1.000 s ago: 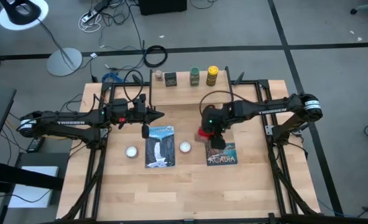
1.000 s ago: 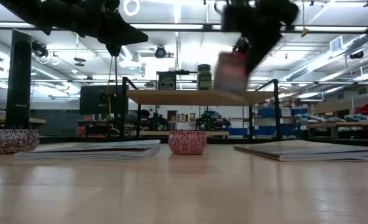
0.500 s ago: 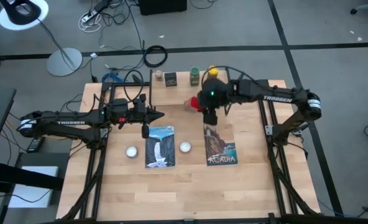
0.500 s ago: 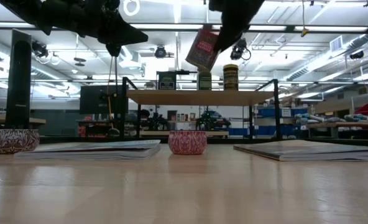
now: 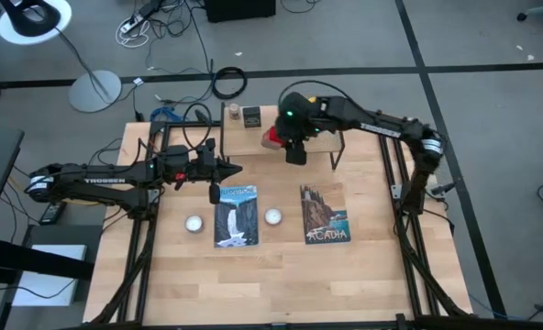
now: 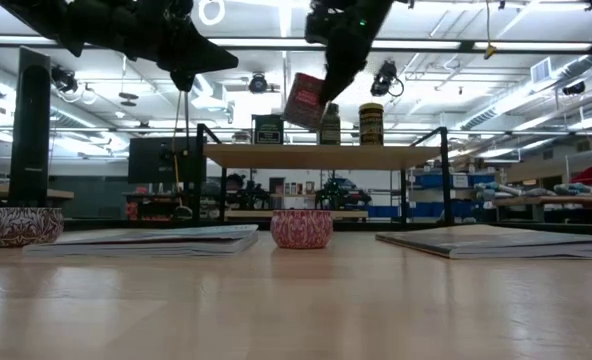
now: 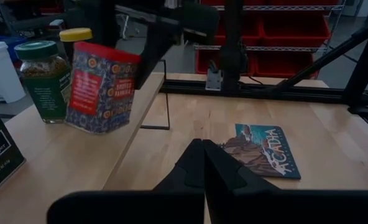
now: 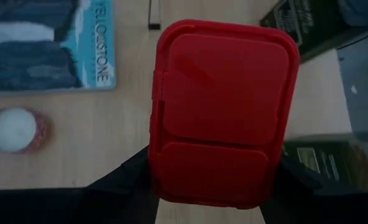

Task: Shelf spices
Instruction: Put the red spice on the shelf between the black and green spices

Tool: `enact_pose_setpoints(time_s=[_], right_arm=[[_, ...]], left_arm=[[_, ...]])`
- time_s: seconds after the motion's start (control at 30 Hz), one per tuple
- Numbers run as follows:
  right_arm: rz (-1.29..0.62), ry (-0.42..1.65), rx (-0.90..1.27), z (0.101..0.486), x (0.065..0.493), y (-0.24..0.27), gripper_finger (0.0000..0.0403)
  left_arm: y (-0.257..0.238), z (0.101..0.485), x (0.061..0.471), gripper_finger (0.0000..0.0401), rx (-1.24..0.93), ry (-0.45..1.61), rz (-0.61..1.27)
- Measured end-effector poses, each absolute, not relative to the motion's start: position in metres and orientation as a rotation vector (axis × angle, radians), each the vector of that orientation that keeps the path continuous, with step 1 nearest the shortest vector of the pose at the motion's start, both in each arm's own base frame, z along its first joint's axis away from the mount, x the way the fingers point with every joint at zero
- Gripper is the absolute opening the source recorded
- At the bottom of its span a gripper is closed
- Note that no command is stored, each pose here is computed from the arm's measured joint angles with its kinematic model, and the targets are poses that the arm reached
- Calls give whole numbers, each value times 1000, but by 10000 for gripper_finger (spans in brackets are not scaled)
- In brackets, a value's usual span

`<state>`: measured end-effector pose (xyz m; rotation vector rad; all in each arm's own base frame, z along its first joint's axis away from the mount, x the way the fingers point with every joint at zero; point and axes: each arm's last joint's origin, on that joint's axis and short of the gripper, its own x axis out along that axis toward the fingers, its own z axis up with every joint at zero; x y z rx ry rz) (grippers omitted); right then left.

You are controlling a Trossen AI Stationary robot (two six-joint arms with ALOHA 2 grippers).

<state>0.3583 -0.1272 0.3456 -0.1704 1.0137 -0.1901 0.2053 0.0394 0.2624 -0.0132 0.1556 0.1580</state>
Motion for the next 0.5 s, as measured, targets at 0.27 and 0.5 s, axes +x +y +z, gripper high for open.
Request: enact_pose_setpoints(time_s=[0.27,0.5], right_arm=[[-131,1164,-192,351,384,-148,206],[-124,1222,-176,344,397,-162,206]], left_arm=[[39,262,205,1,-2,157,157],[39,262,205,1,0,157,157]])
